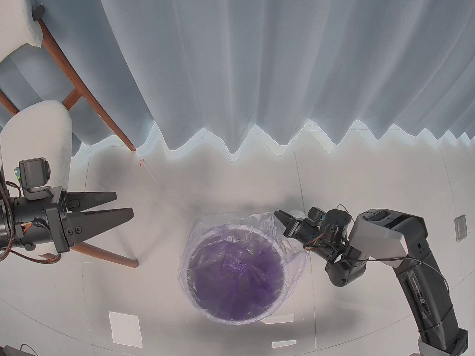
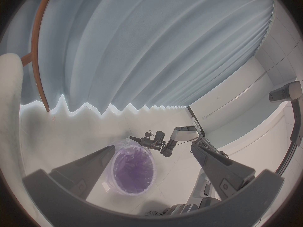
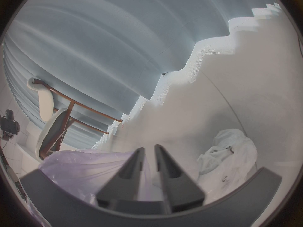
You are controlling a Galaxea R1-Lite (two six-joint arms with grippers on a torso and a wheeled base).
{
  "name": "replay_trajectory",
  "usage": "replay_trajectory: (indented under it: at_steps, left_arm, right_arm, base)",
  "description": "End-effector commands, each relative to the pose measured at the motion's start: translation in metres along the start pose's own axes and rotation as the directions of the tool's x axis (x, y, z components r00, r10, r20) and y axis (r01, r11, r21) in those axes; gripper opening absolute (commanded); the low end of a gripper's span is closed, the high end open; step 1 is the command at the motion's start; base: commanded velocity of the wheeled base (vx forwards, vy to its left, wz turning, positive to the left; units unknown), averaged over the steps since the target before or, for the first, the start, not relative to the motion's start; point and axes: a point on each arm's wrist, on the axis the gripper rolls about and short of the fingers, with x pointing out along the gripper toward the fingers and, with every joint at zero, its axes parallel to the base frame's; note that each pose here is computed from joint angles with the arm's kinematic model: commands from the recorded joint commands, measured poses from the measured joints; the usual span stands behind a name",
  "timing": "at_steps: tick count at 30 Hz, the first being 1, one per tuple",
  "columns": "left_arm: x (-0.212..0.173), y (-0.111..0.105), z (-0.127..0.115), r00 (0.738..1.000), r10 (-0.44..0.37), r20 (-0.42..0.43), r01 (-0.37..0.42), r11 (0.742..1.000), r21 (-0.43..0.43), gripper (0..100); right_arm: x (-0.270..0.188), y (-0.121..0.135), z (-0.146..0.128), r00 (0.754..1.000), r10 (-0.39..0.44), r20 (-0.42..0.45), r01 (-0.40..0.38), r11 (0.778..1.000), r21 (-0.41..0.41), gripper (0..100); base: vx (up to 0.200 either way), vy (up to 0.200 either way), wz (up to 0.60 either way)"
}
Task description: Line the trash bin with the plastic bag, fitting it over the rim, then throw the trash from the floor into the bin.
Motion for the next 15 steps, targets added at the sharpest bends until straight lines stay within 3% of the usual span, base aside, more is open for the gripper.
replay_trajectory:
  at_steps: [1, 3, 6, 10, 15]
  left_arm:
    - [0.000, -0.001, 0.000, 1.000, -0.005, -0.001, 0.005, 1.000, 0.000, 100]
    - [0.000, -0.001, 0.000, 1.000, -0.005, -0.001, 0.005, 1.000, 0.000, 100]
    - [0.001, -0.001, -0.001, 1.000, -0.007, -0.006, 0.007, 1.000, -0.004, 100]
    - [0.004, -0.002, -0.005, 0.999, -0.023, -0.023, 0.023, 1.000, -0.012, 100]
    - [0.017, 0.009, -0.006, 0.998, -0.030, -0.052, 0.027, 0.998, -0.059, 100]
  right_arm:
    - [-0.004, 0.014, 0.010, 0.999, 0.001, 0.047, 0.000, 1.000, -0.004, 100]
    - [-0.009, 0.021, 0.019, 0.995, 0.012, 0.095, -0.012, 1.000, 0.001, 100]
    - [-0.030, 0.050, 0.053, 0.988, -0.037, 0.153, 0.027, 0.997, 0.070, 100]
    - [-0.068, 0.084, 0.086, 0.983, -0.053, 0.175, 0.029, 0.990, 0.140, 100]
    - [-0.117, 0.126, 0.120, 0.975, -0.031, 0.222, 0.002, 0.991, 0.130, 100]
  base:
    - [0.000, 0.000, 0.00]
    - [0.000, 0.000, 0.00]
    - [0.000, 0.000, 0.00]
    - [0.000, 0.000, 0.00]
    - [0.000, 0.000, 0.00]
